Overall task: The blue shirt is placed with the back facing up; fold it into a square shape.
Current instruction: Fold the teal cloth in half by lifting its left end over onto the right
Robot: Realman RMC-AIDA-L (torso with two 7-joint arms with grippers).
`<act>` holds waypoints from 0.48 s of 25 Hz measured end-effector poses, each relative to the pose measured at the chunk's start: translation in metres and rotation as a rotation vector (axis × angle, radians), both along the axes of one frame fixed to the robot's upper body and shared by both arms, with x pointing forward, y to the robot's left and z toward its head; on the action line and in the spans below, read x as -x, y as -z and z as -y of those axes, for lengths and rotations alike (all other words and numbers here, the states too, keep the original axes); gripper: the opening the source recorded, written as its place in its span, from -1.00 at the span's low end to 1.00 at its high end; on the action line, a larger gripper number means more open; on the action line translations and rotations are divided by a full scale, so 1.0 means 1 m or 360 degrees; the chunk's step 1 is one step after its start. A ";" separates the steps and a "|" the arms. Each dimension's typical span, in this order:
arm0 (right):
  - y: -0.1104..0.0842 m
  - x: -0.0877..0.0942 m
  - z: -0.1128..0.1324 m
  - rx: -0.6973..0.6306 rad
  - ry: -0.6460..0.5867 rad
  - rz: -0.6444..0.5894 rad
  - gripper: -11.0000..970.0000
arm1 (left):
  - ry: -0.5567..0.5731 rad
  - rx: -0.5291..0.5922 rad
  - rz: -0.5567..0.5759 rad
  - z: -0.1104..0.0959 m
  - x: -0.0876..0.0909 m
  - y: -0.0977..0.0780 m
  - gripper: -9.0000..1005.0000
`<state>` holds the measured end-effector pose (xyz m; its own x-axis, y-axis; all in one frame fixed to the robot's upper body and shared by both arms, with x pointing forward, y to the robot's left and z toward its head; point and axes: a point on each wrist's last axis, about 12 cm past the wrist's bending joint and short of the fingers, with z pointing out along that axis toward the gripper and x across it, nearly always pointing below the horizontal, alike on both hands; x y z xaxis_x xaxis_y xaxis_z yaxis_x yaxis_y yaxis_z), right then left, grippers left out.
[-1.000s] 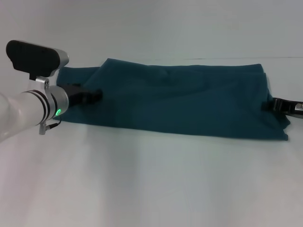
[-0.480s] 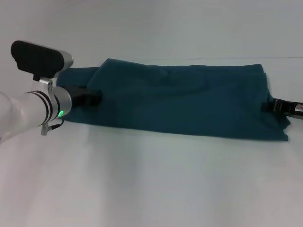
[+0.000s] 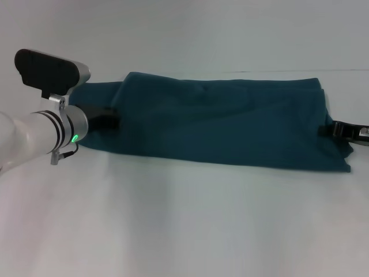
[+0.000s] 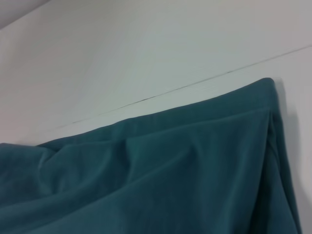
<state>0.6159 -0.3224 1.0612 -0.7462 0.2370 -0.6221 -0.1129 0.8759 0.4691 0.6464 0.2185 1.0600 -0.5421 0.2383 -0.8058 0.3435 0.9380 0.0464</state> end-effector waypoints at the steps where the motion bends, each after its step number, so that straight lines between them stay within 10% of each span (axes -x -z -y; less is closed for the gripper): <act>1: 0.000 0.000 0.000 0.0000 0.0000 0.0000 -0.96 | 0.0000 0.0000 0.0000 0.000 0.000 0.000 -0.92; 12: 0.000 0.000 0.000 0.0001 -0.0001 0.0003 -0.96 | -0.0002 -0.0013 0.0023 0.000 -0.002 -0.003 -0.94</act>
<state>0.6163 -0.3222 1.0616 -0.7451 0.2362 -0.6237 -0.1142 0.8762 0.4682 0.6488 0.2190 1.0633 -0.5309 0.2442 -0.8115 0.3418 0.9379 0.0586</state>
